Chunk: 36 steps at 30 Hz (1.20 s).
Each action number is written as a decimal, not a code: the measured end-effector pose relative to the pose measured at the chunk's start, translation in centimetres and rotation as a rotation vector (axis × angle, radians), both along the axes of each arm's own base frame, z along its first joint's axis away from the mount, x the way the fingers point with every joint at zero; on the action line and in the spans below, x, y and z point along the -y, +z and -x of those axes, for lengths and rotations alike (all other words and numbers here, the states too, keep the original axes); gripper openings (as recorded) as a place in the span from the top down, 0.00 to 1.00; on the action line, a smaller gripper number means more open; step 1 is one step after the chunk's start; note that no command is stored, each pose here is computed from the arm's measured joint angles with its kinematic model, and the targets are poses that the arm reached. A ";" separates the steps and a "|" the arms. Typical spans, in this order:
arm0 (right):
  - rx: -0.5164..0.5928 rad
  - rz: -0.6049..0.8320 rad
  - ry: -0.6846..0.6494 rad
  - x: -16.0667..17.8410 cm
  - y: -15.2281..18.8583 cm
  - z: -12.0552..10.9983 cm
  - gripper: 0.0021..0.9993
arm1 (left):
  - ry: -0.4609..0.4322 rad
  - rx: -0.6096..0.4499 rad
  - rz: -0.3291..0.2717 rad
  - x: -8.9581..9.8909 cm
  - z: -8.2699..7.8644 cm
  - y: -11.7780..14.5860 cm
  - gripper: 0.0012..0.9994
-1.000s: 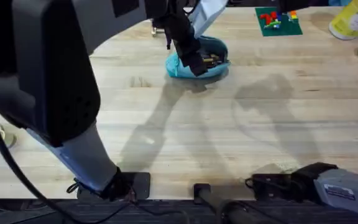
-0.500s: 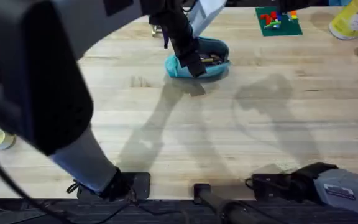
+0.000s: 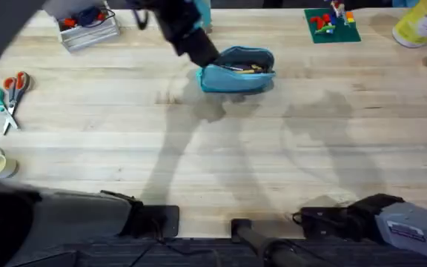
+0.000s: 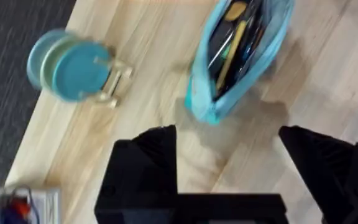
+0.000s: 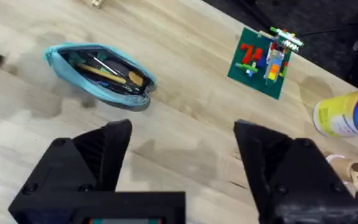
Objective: Unzip the bag, pick up the pens from the table one at a time and place them inside, then zip the bag closed.
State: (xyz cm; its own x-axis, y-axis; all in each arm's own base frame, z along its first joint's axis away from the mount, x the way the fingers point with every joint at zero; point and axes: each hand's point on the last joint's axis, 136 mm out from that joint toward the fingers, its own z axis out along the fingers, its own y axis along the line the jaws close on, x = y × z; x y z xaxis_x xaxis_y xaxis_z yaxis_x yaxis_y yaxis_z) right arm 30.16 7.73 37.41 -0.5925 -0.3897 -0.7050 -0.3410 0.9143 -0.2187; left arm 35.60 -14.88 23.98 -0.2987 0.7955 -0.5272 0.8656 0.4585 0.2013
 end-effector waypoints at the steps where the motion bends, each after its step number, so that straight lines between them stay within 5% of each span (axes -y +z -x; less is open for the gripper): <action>1: 0.001 0.000 0.000 0.0 0.0 0.0 0.00 | 0.013 0.003 0.001 -0.5 0.1 0.3 0.01; 6: 0.011 -0.004 0.000 -0.1 0.2 -0.2 0.00 | 0.084 0.067 0.038 -3.6 1.1 3.2 0.01; 11: 0.033 -0.011 0.000 -0.2 0.6 -0.5 0.00 | 0.117 0.134 0.056 -5.5 3.8 4.7 0.01; 19: 0.033 -0.011 0.005 -0.3 0.6 -0.5 0.00 | 0.051 0.126 0.014 -6.0 7.2 0.4 0.01; 31: 0.033 -0.012 0.050 -1.7 0.6 -0.1 0.00 | 0.019 0.068 -0.013 -6.0 7.4 -2.2 0.01; 36: -0.033 0.011 0.051 -2.4 -1.5 -1.9 0.00 | 0.018 0.064 -0.014 -6.0 7.4 -2.3 0.01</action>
